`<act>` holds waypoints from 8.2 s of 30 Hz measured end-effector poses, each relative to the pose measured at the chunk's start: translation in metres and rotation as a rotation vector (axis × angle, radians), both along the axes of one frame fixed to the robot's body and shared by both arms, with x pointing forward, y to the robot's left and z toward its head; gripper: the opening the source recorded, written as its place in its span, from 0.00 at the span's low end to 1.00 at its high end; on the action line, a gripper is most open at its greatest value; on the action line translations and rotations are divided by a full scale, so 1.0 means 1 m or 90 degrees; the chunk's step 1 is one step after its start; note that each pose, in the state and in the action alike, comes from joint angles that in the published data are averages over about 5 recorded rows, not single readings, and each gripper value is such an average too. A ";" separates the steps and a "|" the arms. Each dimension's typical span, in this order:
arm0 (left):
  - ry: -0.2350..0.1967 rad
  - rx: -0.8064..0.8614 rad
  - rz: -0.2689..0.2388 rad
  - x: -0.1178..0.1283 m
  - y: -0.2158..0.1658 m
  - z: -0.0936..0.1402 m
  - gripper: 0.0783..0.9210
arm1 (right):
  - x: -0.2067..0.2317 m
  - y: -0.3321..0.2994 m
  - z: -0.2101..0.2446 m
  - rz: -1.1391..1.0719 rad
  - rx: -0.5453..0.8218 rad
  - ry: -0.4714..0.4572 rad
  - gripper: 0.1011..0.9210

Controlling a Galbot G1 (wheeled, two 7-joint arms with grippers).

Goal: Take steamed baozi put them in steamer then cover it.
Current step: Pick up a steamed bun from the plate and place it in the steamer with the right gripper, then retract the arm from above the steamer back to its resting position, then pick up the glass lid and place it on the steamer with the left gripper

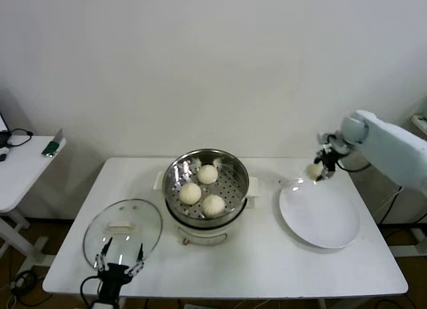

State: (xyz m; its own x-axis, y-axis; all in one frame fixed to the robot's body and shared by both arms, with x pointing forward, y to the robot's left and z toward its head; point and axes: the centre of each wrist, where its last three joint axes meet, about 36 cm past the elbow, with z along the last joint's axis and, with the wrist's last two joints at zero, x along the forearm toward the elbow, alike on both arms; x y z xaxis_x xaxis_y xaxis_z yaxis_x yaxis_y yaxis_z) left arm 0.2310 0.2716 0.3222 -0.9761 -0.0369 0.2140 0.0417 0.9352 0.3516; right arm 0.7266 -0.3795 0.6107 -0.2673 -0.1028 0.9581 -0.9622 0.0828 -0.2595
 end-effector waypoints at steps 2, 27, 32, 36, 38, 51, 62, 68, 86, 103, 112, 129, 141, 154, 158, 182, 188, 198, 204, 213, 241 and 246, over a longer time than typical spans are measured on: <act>0.000 -0.004 -0.005 0.001 -0.004 0.001 0.88 | 0.004 0.019 0.024 0.008 0.012 -0.013 0.68; -0.003 -0.035 -0.058 -0.004 -0.028 0.007 0.88 | -0.021 0.229 0.065 0.090 0.049 0.034 0.68; -0.003 -0.036 -0.058 -0.005 -0.025 0.007 0.88 | -0.025 0.255 0.048 0.102 0.040 0.055 0.68; -0.004 -0.035 -0.057 -0.005 -0.021 0.008 0.88 | -0.027 0.271 0.033 0.110 0.029 0.067 0.68; -0.003 -0.034 -0.056 -0.006 -0.019 0.007 0.88 | -0.028 0.277 0.026 0.113 0.023 0.072 0.68; 0.004 -0.041 -0.050 -0.009 -0.015 0.003 0.88 | -0.031 0.291 -0.009 0.116 0.003 0.091 0.76; 0.000 -0.038 -0.047 -0.007 -0.011 0.005 0.88 | -0.034 0.294 -0.009 0.124 0.004 0.100 0.88; 0.001 -0.038 -0.046 -0.008 -0.010 0.005 0.88 | -0.033 0.285 0.010 0.127 0.021 0.094 0.88; -0.017 -0.029 -0.017 -0.001 -0.004 0.008 0.88 | -0.052 0.176 0.026 0.093 0.322 -0.115 0.88; -0.052 0.015 0.005 0.010 -0.003 0.029 0.88 | -0.124 0.076 -0.053 -0.082 0.636 -0.305 0.88; -0.065 0.093 0.016 0.016 0.007 0.045 0.88 | -0.172 0.051 -0.086 -0.191 0.728 -0.365 0.88; -0.009 0.539 -0.072 0.024 0.037 0.049 0.88 | -0.276 0.009 -0.154 -0.422 0.791 -0.453 0.88; 0.022 0.714 -0.115 0.046 0.048 0.003 0.88 | -0.330 -0.013 -0.194 -0.553 0.771 -0.499 0.88; 0.034 0.794 -0.130 0.079 0.074 -0.040 0.88 | -0.356 -0.026 -0.218 -0.610 0.736 -0.521 0.88; 0.033 0.807 -0.131 0.089 0.079 -0.049 0.88 | -0.360 -0.026 -0.225 -0.618 0.730 -0.521 0.88; 0.010 0.807 -0.135 0.128 0.080 -0.062 0.60 | -0.374 -0.023 -0.245 -0.628 0.708 -0.525 0.88; 0.014 0.798 -0.140 0.127 0.081 -0.065 0.40 | -0.371 -0.022 -0.245 -0.624 0.705 -0.529 0.88; 0.008 0.796 -0.131 0.126 0.089 -0.055 0.10 | -0.367 -0.022 -0.249 -0.619 0.696 -0.535 0.88; -0.002 0.794 -0.109 0.120 0.090 -0.038 0.09 | -0.362 -0.023 -0.250 -0.612 0.686 -0.540 0.88; -0.032 0.818 -0.042 0.102 0.085 0.012 0.09 | -0.353 -0.031 -0.253 -0.600 0.669 -0.550 0.88; -0.135 0.813 0.003 0.155 -0.035 0.170 0.09 | -0.323 -0.043 -0.264 -0.570 0.630 -0.567 0.88; -0.113 0.778 -0.028 0.169 -0.076 0.166 0.09 | -0.323 -0.041 -0.270 -0.569 0.614 -0.564 0.88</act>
